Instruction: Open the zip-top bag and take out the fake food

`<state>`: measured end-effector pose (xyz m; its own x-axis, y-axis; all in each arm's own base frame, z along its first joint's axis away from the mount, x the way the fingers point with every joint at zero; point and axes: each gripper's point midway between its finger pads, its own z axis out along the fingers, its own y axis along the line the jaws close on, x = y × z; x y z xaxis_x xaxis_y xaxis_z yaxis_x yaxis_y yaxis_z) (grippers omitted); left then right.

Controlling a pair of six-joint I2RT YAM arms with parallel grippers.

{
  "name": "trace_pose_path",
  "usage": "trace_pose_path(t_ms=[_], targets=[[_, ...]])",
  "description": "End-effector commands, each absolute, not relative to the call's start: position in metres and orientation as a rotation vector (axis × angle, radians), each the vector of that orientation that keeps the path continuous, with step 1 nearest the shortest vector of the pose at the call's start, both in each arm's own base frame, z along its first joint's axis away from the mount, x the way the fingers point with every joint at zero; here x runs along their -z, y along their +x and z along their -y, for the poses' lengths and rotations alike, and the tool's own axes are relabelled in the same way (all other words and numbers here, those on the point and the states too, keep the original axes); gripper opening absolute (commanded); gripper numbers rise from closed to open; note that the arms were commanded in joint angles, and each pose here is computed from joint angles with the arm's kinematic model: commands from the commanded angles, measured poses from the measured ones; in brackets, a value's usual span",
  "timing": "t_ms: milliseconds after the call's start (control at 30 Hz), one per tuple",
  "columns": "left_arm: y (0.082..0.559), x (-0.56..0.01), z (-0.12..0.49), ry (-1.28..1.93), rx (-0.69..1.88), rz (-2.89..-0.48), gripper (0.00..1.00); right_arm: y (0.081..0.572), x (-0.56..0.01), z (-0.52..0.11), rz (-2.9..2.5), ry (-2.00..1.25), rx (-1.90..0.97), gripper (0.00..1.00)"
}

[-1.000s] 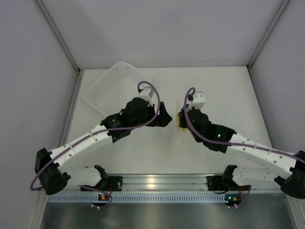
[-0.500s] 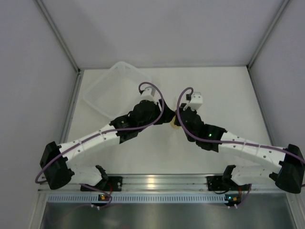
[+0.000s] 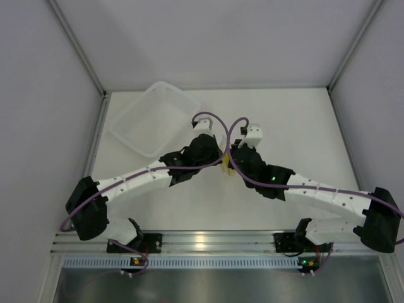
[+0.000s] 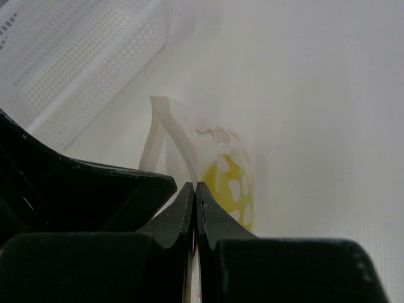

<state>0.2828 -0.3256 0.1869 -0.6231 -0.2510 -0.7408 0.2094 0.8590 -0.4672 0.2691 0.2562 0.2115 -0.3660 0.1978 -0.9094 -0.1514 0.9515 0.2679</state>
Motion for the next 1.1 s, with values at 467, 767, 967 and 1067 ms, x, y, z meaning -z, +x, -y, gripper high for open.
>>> trace_pose_path(t_ms=[467, 767, 967, 1067], targets=[[0.299, -0.164, 0.238, -0.145, 0.358, -2.149, 0.0, 0.278, -0.191, -0.204, -1.989, -0.117, -0.137, 0.0], [0.296, -0.156, 0.223, -0.167, 0.366, -2.167, 0.0, 0.277, -0.193, -0.185, -2.006, -0.124, -0.043, 0.0], [0.289, -0.156, 0.226, -0.15, 0.411, -2.18, 0.0, 0.276, -0.193, -0.194, -2.031, -0.169, -0.063, 0.0], [0.281, -0.16, 0.244, -0.114, 0.524, -2.215, 0.0, 0.273, -0.196, -0.215, -2.045, -0.193, -0.169, 0.0]])
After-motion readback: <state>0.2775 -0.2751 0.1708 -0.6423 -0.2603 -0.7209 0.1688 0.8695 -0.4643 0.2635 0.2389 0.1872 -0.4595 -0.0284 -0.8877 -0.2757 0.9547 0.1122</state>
